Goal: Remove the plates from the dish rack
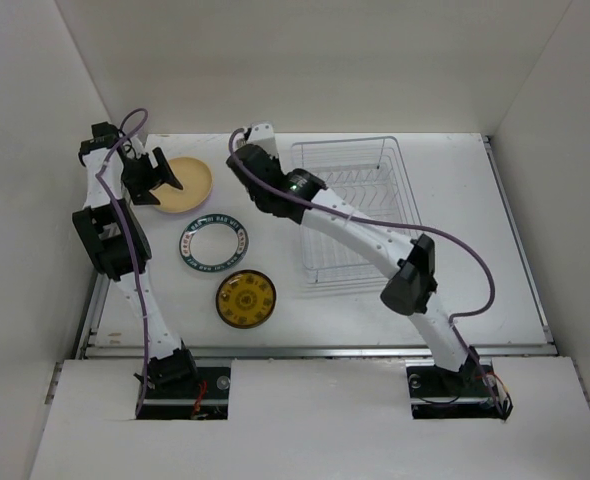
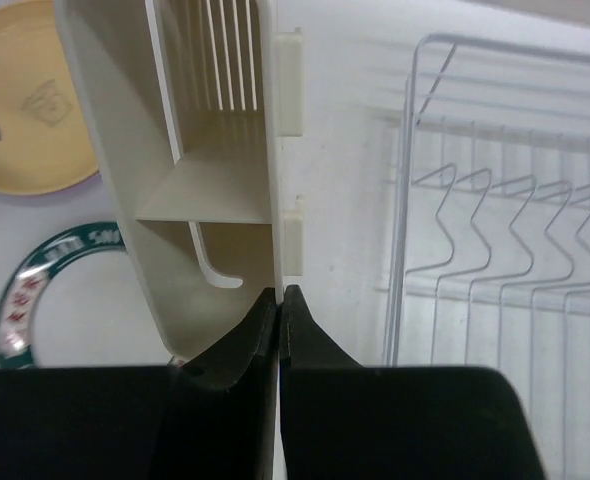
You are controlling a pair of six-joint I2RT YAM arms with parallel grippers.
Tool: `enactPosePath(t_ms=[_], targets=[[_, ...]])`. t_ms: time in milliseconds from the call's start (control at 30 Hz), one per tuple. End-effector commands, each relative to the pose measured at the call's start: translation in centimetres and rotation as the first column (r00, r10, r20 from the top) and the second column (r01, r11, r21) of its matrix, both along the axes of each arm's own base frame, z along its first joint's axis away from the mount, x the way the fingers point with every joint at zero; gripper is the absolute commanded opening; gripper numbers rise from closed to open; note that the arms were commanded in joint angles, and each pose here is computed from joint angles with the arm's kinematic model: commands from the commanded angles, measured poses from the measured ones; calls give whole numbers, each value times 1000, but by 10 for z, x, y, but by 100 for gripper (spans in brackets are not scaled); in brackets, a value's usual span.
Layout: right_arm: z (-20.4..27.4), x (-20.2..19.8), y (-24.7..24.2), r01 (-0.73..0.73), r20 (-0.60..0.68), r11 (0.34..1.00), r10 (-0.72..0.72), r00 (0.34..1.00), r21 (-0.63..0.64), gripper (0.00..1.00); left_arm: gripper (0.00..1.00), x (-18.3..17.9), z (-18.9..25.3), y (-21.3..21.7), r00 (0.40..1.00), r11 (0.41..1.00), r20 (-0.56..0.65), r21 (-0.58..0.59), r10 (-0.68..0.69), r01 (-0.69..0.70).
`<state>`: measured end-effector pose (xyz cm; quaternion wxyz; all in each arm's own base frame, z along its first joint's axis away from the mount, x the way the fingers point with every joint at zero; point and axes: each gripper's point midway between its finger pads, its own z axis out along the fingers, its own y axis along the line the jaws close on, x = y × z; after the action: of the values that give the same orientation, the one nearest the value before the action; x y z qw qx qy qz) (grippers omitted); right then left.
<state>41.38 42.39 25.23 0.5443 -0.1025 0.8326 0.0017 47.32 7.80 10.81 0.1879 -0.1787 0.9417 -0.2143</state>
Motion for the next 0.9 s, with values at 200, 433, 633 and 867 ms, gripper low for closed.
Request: enactPosePath(t_ms=[200,433,633,867], targets=[[-7,-54,-9,2,-353,965,94,931,263,0,78,-27,35,-10,999,999,4,9,-48,48],[-25,-79,-39,74,-454,980,20,891,187,0,78,-40,37,-12,998,998,-17,17,-62,62],[-17,-89,-60,107,-453,980,-19,891,170,0,78,-46,31,-12,997,998,-48,14,-59,60],[-11,-105,-82,109,-464,982,-27,885,151,0,78,-53,31,-15,997,998,-57,10,-59,60]])
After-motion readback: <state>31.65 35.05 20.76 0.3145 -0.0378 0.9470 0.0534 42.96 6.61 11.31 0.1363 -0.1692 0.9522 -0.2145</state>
